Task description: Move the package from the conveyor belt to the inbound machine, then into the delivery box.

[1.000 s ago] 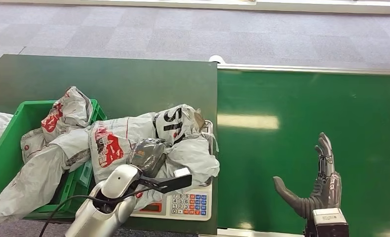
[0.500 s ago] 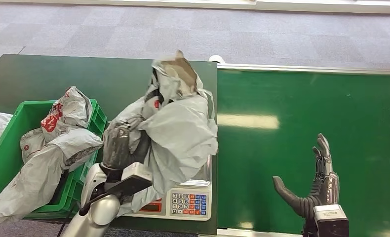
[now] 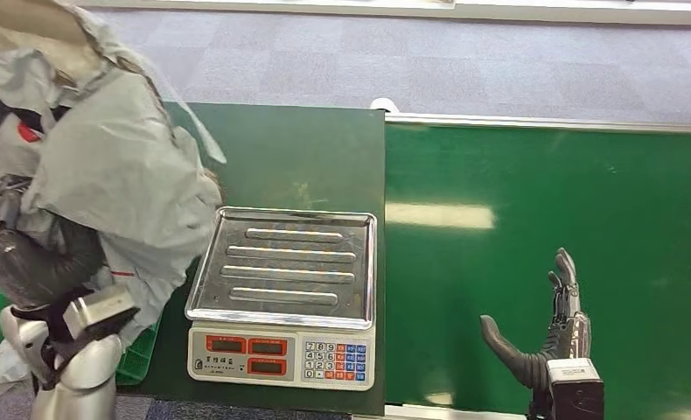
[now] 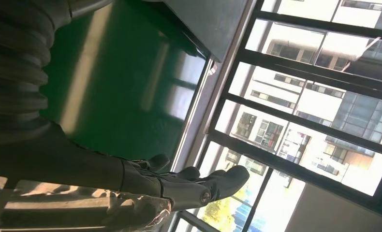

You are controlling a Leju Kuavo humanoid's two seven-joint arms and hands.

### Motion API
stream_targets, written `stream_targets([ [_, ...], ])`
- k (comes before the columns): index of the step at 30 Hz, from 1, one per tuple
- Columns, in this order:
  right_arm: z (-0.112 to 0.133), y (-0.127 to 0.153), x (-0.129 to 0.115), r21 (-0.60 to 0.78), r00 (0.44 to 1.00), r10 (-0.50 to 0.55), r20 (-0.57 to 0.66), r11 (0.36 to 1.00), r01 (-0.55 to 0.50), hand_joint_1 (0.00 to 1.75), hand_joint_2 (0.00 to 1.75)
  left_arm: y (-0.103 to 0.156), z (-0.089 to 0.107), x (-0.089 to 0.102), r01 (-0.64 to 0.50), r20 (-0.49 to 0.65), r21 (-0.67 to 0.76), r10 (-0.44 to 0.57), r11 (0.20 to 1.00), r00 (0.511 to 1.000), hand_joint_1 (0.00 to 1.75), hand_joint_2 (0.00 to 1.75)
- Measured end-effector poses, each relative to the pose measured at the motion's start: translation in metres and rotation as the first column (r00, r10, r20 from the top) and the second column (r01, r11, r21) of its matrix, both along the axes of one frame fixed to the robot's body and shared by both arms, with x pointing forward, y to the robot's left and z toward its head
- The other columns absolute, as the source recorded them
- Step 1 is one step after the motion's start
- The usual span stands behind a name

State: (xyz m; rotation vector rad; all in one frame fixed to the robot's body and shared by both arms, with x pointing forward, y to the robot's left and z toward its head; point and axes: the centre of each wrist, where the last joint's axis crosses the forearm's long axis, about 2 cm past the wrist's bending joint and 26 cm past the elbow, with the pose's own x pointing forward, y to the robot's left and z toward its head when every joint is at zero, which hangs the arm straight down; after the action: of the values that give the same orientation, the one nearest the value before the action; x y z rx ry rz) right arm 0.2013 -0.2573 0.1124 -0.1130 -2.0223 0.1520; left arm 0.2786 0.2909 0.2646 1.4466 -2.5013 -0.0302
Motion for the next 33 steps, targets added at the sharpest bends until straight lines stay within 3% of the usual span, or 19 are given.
stream_targets([
  [4,-0.002,0.0,-0.003,-0.002,1.0,-0.005,-0.018,1.0,0.004,0.0,1.75,0.047,0.011,0.005,-0.211,-0.017,-0.03,0.21,0.977,0.977,1.74,1.75],
  [8,-0.003,0.001,-0.003,-0.001,0.999,-0.009,-0.035,1.0,0.009,0.0,1.75,0.101,0.015,0.011,-0.407,-0.113,-0.05,0.4,0.912,0.91,1.74,1.75],
  [13,-0.004,0.001,-0.004,0.001,0.999,-0.012,-0.04,1.0,0.012,0.0,1.75,0.139,0.017,0.012,-0.517,-0.183,0.004,0.509,0.856,0.841,1.75,1.75],
  [17,-0.005,0.001,-0.006,0.003,0.999,-0.014,-0.052,1.0,0.014,0.0,1.75,0.167,0.016,0.027,-0.571,-0.362,0.095,0.563,0.815,0.743,1.74,1.75],
  [21,-0.007,-0.001,-0.008,0.006,0.998,-0.015,-0.066,1.0,0.016,0.0,1.75,0.193,0.008,0.058,-0.473,-0.694,0.196,0.462,0.859,0.552,1.74,1.75],
  [25,-0.009,-0.004,-0.01,0.007,0.997,0.003,-0.076,1.0,-0.002,0.0,1.75,0.21,-0.018,0.091,-0.199,-0.934,0.194,0.243,0.961,0.262,1.72,1.75],
  [27,-0.009,-0.005,-0.009,0.007,0.997,0.006,-0.079,1.0,-0.006,0.0,1.75,0.217,-0.031,0.101,-0.095,-0.973,0.169,0.181,0.981,0.142,1.73,1.75],
  [29,-0.009,-0.006,-0.007,0.005,0.997,0.008,-0.078,1.0,-0.008,0.0,1.75,0.221,-0.039,0.11,-0.061,-0.981,0.181,0.185,0.981,0.051,1.73,1.75],
  [33,-0.008,-0.006,-0.002,0.002,0.997,0.009,-0.074,1.0,-0.009,0.0,1.75,0.226,-0.044,0.121,-0.051,-0.976,0.21,0.207,0.976,-0.06,1.73,1.75],
])
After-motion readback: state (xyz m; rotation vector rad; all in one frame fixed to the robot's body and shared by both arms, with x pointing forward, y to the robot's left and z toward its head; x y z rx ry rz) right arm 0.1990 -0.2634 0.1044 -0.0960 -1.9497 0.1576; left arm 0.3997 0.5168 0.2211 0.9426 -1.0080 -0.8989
